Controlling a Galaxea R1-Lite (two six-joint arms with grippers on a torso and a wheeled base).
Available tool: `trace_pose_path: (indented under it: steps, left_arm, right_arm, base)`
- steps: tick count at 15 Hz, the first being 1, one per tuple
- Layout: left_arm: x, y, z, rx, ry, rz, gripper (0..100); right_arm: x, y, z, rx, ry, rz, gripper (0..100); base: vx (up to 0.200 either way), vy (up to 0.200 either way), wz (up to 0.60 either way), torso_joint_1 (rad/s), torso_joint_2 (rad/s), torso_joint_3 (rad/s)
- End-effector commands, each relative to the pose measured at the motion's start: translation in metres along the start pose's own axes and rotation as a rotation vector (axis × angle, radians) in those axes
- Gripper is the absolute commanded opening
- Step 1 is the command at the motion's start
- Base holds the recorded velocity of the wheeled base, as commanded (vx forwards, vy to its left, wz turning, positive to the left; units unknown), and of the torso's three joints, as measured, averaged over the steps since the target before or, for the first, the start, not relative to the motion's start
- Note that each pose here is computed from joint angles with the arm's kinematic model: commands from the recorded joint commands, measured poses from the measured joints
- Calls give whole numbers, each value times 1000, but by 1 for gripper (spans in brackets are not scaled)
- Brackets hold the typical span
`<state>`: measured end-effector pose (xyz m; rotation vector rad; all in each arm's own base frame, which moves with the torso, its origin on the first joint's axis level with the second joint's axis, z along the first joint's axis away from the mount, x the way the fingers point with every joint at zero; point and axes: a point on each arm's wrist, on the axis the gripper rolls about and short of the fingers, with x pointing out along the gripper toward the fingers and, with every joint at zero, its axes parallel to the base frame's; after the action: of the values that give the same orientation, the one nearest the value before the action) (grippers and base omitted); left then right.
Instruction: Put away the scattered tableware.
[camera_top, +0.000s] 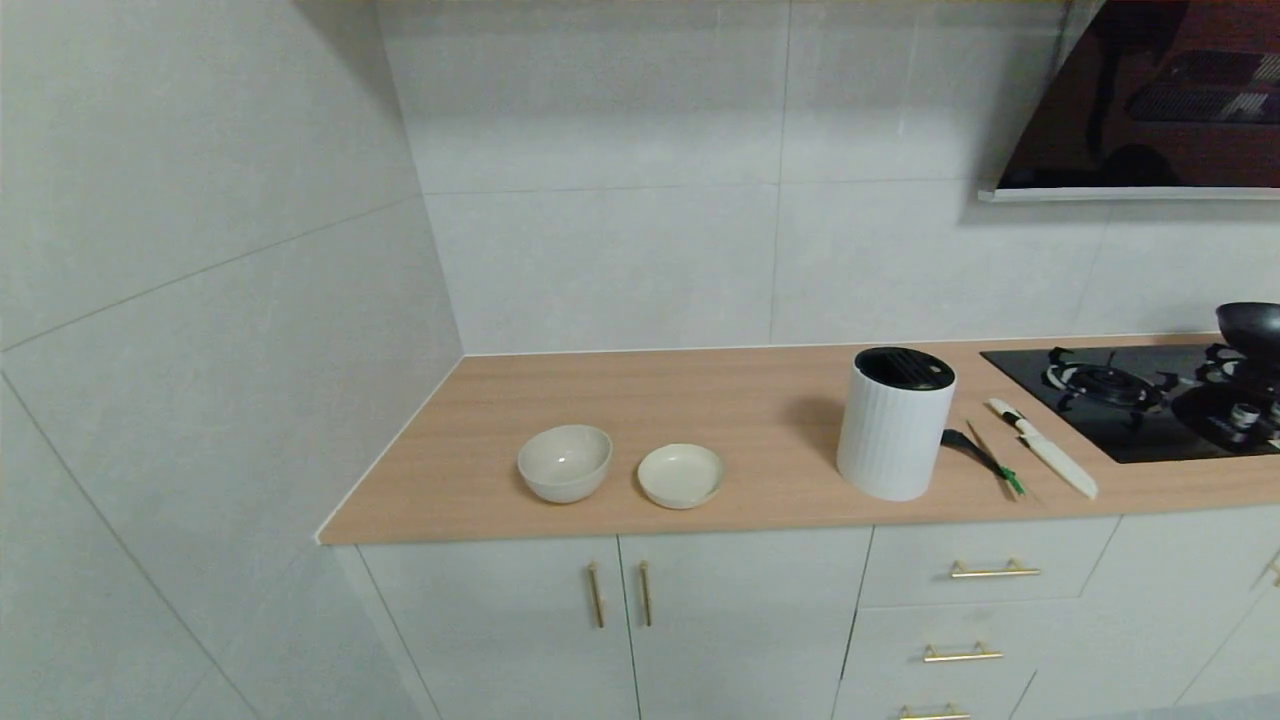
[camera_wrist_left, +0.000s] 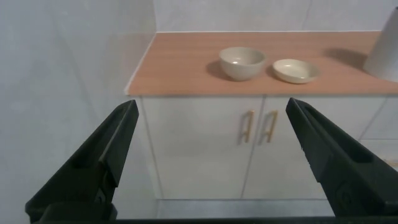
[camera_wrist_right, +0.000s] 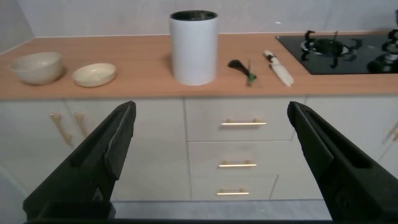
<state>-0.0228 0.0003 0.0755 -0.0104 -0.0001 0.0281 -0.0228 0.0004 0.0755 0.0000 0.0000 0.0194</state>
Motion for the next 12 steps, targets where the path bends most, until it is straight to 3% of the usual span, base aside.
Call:
trace_pose_path:
  steps: [1,6,12]
  left_arm:
    - [0,0,0,0,2,1,100]
    - [0,0,0,0,2,1,100]
    - [0,0,0,3,2,1,100]
  right_arm:
    - [0,0,0,0,0,1,100]
    - [0,0,0,0,0,1,100]
    - [0,0,0,2,0,1,100]
  base:
    - [0,200,0,2,2,-2]
    - [0,200,0,3,2,3]
    - [0,0,0,0,0,0]
